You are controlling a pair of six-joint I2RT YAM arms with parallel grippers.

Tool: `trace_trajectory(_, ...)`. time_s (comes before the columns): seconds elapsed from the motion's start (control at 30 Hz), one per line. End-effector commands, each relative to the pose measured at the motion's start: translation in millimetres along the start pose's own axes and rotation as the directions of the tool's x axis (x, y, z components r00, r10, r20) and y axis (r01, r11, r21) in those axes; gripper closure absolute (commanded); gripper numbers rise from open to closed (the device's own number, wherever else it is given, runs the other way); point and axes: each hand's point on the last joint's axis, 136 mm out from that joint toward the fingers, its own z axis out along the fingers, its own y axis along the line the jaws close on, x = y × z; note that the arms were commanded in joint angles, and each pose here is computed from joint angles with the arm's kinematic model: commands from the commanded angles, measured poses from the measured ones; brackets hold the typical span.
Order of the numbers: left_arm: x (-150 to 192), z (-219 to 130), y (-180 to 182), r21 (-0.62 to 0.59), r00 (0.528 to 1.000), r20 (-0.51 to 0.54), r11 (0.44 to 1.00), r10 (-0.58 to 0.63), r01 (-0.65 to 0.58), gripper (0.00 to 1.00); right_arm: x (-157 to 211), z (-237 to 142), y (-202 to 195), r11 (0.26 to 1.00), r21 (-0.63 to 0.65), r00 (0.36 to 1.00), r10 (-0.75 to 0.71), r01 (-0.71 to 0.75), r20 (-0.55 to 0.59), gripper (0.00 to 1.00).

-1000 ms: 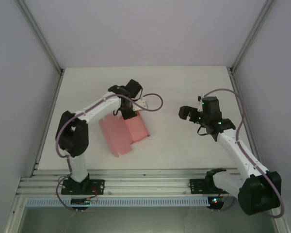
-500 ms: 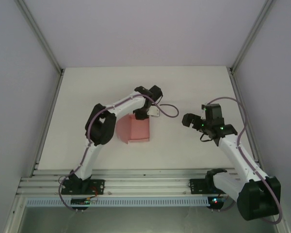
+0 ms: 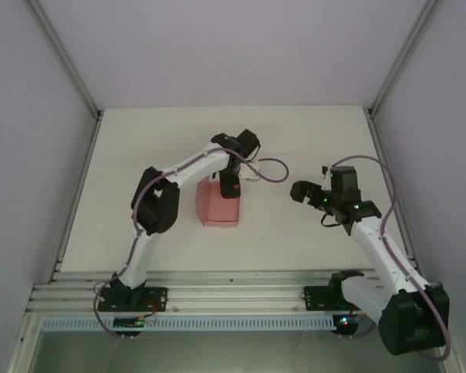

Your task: Assemble paper box

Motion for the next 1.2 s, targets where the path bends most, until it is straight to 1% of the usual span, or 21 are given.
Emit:
trace_trajectory(0.0, -16.2, -60.3, 26.4, -0.055, 0.968, 0.221, 0.989, -0.119, 0.135, 0.00, -13.9, 1.0, 20.7, 0.994, -0.083, 0.997, -0.075, 0.077, 0.029, 0.00)
trace_trajectory(0.07, -14.8, -79.6, 44.4, -0.078, 0.925, 0.307, 0.963, -0.224, 0.259, 0.00, -17.8, 4.5, 30.4, 0.987, -0.102, 0.992, -0.120, 0.122, 0.029, 0.00)
trace_trajectory(0.1, -12.0, -91.4, 55.6, -0.090, 0.892, 0.353, 0.938, -0.284, 0.334, 0.00, -20.0, 6.4, 36.3, 0.982, -0.113, 0.989, -0.147, 0.149, 0.032, 0.00)
trace_trajectory(0.17, -3.0, -116.3, 76.7, -0.088, 0.791, 0.452, 0.862, -0.411, 0.499, 0.00, -20.5, 13.9, 53.0, 0.965, -0.152, 0.977, -0.213, 0.215, 0.026, 0.00)
trace_trajectory(0.2, 4.9, -126.7, 85.9, -0.076, 0.728, 0.491, 0.809, -0.478, 0.583, 0.01, -19.9, 17.8, 63.6, 0.952, -0.178, 0.968, -0.251, 0.250, 0.020, 0.00)
trace_trajectory(0.23, 17.7, -134.9, 92.2, -0.048, 0.648, 0.512, 0.735, -0.564, 0.676, 0.00, -16.8, 24.4, 74.1, 0.935, -0.202, 0.955, -0.297, 0.291, 0.003, 0.00)
trace_trajectory(0.3, 49.6, -143.8, 102.6, 0.021, 0.453, 0.518, 0.539, -0.726, 0.842, 0.00, -9.8, 35.9, 97.0, 0.891, -0.253, 0.918, -0.396, 0.377, -0.030, 0.00)
trace_trajectory(0.33, 67.2, -146.4, 103.3, 0.079, 0.329, 0.509, 0.424, -0.795, 0.902, 0.00, -6.2, 44.0, 108.7, 0.863, -0.269, 0.890, -0.454, 0.428, -0.044, 0.00)
trace_trajectory(0.37, 80.6, -144.5, 101.0, 0.138, 0.226, 0.495, 0.332, -0.839, 0.933, 0.00, -3.0, 52.4, 117.5, 0.841, -0.270, 0.864, -0.500, 0.469, -0.058, 0.00)
trace_trajectory(0.4, 89.9, -142.8, 96.4, 0.199, 0.152, 0.482, 0.277, -0.863, 0.940, 0.00, 0.4, 60.9, 127.0, 0.813, -0.276, 0.832, -0.550, 0.513, -0.071, 0.00)
trace_trajectory(0.47, 112.3, -138.7, 85.9, 0.262, 0.028, 0.464, 0.168, -0.886, 0.950, 0.00, 11.2, 79.4, 145.2, 0.744, -0.306, 0.752, -0.648, 0.594, -0.118, 0.00)
trace_trajectory(0.5, 122.9, -136.5, 80.8, 0.269, -0.007, 0.457, 0.131, -0.889, 0.954, 0.00, 16.6, 88.4, 151.6, 0.714, -0.321, 0.713, -0.686, 0.622, -0.145, 0.00)
trace_trajectory(0.57, 147.5, -131.0, 68.5, 0.279, -0.089, 0.428, 0.038, -0.899, 0.959, 0.00, 21.9, 106.0, 168.0, 0.645, -0.353, 0.628, -0.758, 0.678, -0.177, 0.00)
trace_trajectory(0.63, 166.7, -125.7, 57.8, 0.283, -0.146, 0.415, -0.025, -0.898, 0.959, 0.00, 25.5, 125.2, 178.4, 0.593, -0.359, 0.559, -0.804, 0.721, -0.204, 0.00)
trace_trajectory(0.67, 175.1, -122.6, 53.0, 0.280, -0.164, 0.409, -0.048, -0.898, 0.959, 0.00, 28.5, 134.6, 181.9, 0.567, -0.366, 0.527, -0.823, 0.738, -0.214, 0.00)
trace_trajectory(0.77, 198.7, -115.2, 40.8, 0.262, -0.219, 0.394, -0.120, -0.893, 0.958, 0.00, 39.9, 157.1, 189.8, 0.538, -0.412, 0.463, -0.843, 0.735, -0.274, 0.04)
trace_trajectory(0.8, 204.3, -114.2, 37.5, 0.261, -0.228, 0.393, -0.130, -0.891, 0.957, 0.00, 40.1, 164.8, 191.2, 0.532, -0.415, 0.449, -0.847, 0.738, -0.286, 0.06)
trace_trajectory(0.87, 213.4, -114.0, 33.6, 0.252, -0.235, 0.399, -0.141, -0.886, 0.957, 0.00, 45.2, 175.4, 194.7, 0.530, -0.431, 0.438, -0.848, 0.731, -0.300, 0.09)
trace_trajectory(0.97, 218.9, -114.9, 27.9, 0.243, -0.219, 0.406, -0.127, -0.887, 0.962, 0.00, 54.7, 187.7, 197.5, 0.526, -0.446, 0.426, -0.850, 0.724, -0.310, 0.12)
trace_trajectory(1.03, 220.4, -114.9, 26.2, 0.240, -0.212, 0.412, -0.118, -0.886, 0.963, 0.00, 60.4, 194.6, 196.2, 0.533, -0.447, 0.424, -0.845, 0.718, -0.327, 0.19)
trace_trajectory(1.17, 220.8, -112.3, 25.2, 0.236, -0.203, 0.407, -0.112, -0.891, 0.965, 0.00, 58.5, 210.7, 193.1, 0.546, -0.401, 0.433, -0.834, 0.735, -0.342, 0.26)
